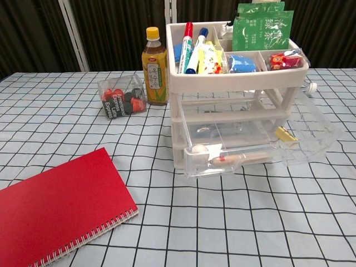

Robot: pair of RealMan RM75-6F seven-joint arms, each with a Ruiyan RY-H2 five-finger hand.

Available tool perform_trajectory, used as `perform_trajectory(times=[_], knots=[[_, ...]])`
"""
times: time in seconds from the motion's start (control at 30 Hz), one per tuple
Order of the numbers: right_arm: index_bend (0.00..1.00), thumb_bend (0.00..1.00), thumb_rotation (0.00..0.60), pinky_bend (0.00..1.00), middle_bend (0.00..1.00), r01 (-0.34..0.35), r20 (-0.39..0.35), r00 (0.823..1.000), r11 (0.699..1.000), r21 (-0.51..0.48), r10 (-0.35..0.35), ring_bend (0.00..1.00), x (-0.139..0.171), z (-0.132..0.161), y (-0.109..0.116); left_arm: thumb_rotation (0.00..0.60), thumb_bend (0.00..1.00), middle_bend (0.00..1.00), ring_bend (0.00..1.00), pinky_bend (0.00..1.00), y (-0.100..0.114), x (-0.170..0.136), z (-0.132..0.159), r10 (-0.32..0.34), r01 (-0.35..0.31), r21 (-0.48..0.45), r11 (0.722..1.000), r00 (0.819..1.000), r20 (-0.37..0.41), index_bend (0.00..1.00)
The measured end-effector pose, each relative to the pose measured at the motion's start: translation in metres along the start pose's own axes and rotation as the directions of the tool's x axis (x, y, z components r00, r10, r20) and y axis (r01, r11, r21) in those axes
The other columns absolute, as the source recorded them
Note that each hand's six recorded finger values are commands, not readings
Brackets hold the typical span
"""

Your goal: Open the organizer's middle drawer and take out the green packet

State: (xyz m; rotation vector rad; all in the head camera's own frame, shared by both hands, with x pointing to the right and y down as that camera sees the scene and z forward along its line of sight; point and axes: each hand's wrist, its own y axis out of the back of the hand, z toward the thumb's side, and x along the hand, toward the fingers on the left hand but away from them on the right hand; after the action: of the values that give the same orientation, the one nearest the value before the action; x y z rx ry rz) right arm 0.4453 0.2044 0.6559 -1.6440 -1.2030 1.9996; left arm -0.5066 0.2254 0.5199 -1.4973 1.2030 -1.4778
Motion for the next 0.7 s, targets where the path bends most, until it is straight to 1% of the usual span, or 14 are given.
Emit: perform_trajectory(times=[0.07,0.13,0.33,0.4,0.5,0.57,0.6,0.67,0.7], knots=[[0.25,0.22,0.6,0.74,1.0,0.001,-0.002,1.0,1.0,-0.001,-0.001,1.0,0.0,0.0,0.0,0.6,0.06,0.0,0.0,0.0,0.0,0.0,0.0,0.001,-0.001,0.0,1.0,1.0,0.0,0.0],[0.24,0.21,0.6,0.74,1.0,0.004,-0.005,1.0,1.0,-0.005,-0.004,1.0,0.001,0.0,-0.001,0.6,0.06,0.0,0.0,0.0,0.0,0.0,0.0,0.001,-0.001,0.0,1.0,1.0,0.0,0.0],[0.23,0.2,0.6,0.72,1.0,0.013,-0.012,1.0,1.0,-0.014,-0.014,1.0,0.002,-0.001,0.0,0.6,0.06,0.0,0.0,0.0,0.0,0.0,0.0,0.0,0.0,0.001,1.0,1.0,0.001,0.0],[0.23,0.2,0.6,0.7,0.99,0.017,-0.016,1.0,1.0,-0.022,-0.018,0.98,0.003,-0.001,0.001,0.6,0.06,0.0,0.0,0.0,0.0,0.0,0.0,0.0,0.0,0.002,1.0,1.0,0.001,0.0],[0.23,0.2,0.6,0.57,0.9,0.041,-0.032,0.999,0.998,-0.04,-0.042,0.89,0.006,0.002,0.005,0.6,0.06,0.0,0.0,0.0,-0.001,0.0,0.001,0.0,0.0,0.004,1.0,1.0,0.002,0.0],[0.23,0.2,0.6,0.47,0.79,0.066,-0.049,0.996,0.997,-0.05,-0.068,0.8,0.009,0.004,0.01,0.6,0.06,0.0,0.0,0.0,-0.001,0.0,0.001,0.0,0.0,0.006,1.0,1.0,0.004,0.0],[0.23,0.2,0.6,0.45,0.75,0.087,-0.065,0.994,0.995,-0.057,-0.091,0.77,0.012,0.006,0.014,0.6,0.06,0.0,0.0,0.0,-0.002,0.0,0.001,0.0,0.0,0.006,1.0,1.0,0.005,0.0],[0.22,0.2,0.6,0.4,0.63,0.124,-0.096,0.987,0.99,-0.068,-0.131,0.66,0.016,0.009,0.02,0.6,0.06,0.0,0.0,0.0,-0.003,0.001,0.001,-0.004,0.004,0.009,1.0,1.0,0.005,0.0],[0.21,0.2,0.6,0.39,0.58,0.15,-0.121,0.98,0.986,-0.075,-0.159,0.62,0.02,0.011,0.025,0.6,0.06,0.0,0.0,0.0,-0.005,0.001,0.001,-0.008,0.008,0.012,1.0,1.0,0.006,0.0]])
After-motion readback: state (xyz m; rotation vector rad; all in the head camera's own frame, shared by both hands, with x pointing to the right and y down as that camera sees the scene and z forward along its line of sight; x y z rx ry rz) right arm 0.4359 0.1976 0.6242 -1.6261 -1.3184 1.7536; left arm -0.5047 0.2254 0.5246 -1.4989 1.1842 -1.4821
